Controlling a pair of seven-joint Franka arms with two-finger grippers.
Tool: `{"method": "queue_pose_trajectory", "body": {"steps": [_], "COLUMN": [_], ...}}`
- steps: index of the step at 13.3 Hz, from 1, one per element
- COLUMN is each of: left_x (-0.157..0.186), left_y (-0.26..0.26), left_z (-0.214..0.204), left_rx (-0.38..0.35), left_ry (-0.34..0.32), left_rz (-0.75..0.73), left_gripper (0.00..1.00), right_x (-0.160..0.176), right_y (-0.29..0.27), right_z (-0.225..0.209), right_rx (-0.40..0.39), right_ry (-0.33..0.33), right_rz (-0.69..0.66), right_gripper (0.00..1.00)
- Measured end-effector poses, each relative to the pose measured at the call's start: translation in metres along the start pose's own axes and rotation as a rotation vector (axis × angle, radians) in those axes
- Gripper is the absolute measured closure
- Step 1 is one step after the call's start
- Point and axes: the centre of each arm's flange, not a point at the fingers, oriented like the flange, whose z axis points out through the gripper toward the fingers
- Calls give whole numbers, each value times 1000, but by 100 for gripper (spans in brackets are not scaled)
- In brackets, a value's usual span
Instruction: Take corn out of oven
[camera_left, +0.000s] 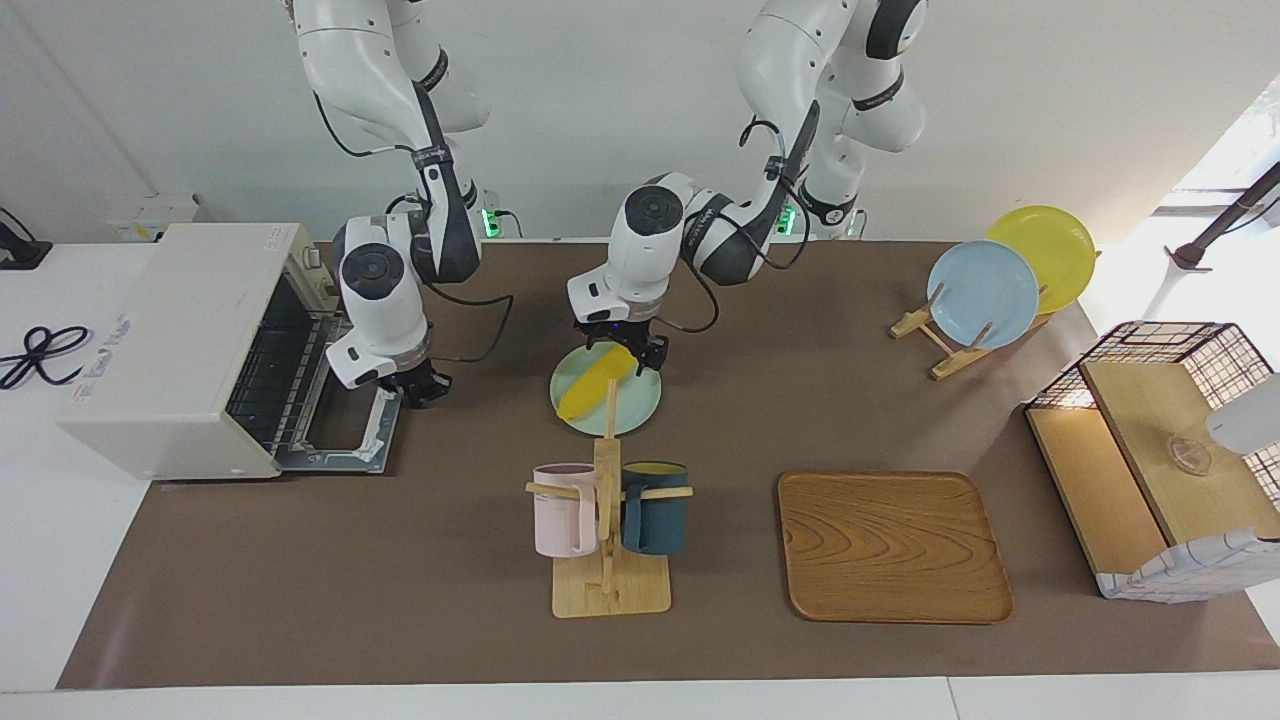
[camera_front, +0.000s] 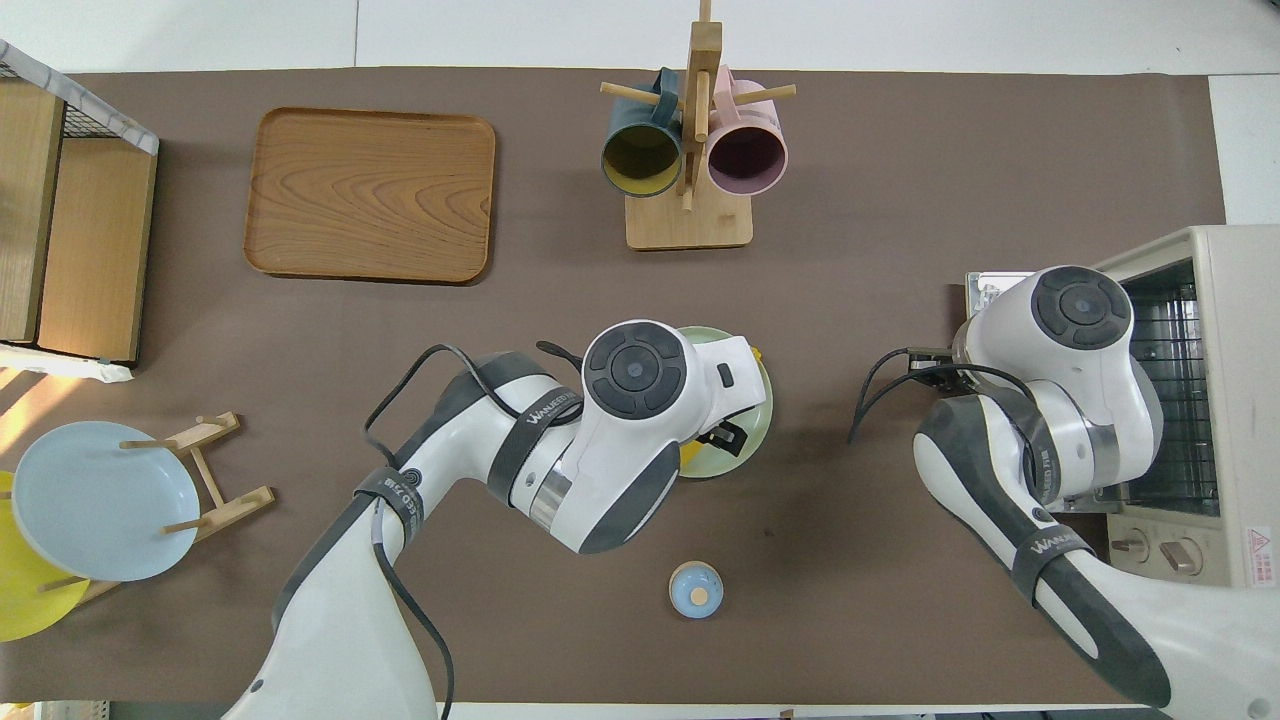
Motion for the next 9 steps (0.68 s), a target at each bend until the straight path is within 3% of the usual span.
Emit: {"method": "queue_pose_trajectory", "body": {"steps": [9], "left_x": [2], "left_y": [6], "left_z": [19], "left_rx": [1], "left_ry": [12], "left_rz": [5], "left_gripper": [0], "right_x": [0], "right_y": [-3], "right_z": [-20], "right_rx": [-106], "right_ry": [-24], "right_rz": [-112], "right_gripper": [99]}}
